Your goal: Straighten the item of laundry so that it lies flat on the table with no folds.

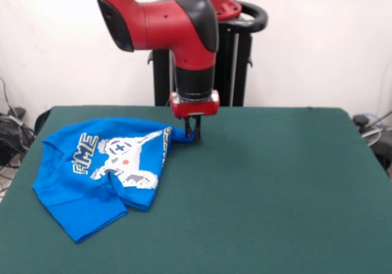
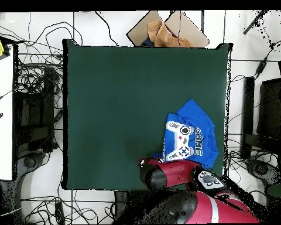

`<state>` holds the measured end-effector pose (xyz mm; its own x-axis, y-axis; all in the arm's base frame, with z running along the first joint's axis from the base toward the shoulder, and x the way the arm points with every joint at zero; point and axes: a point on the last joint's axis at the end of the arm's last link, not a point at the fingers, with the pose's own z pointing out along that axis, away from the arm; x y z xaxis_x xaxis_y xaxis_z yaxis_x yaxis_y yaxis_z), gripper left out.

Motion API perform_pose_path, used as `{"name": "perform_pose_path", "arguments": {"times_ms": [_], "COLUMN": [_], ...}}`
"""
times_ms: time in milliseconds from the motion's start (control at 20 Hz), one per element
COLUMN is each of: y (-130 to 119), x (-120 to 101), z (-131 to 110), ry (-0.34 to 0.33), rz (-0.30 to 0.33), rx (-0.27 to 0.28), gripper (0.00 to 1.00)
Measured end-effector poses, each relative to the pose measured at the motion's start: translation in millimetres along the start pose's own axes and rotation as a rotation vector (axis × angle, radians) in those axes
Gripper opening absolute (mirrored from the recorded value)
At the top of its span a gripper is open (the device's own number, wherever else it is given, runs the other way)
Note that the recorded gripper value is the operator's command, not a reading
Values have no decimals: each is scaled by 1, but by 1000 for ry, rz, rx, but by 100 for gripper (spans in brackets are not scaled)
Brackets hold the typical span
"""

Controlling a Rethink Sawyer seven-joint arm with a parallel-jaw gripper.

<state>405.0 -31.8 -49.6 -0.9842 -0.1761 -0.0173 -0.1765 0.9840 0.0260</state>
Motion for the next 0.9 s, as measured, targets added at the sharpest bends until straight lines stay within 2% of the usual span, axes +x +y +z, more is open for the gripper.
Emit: {"name": "perform_pose_path", "arguments": {"times_ms": [450, 800, 900], "y": [11, 19, 30], "x": [-45, -58, -60], "z": [-20, -33, -40], "ry": [-63, -42, -25], "rz": [27, 44, 51], "rx": [-11, -27, -51], "gripper": [0, 0, 0]}}
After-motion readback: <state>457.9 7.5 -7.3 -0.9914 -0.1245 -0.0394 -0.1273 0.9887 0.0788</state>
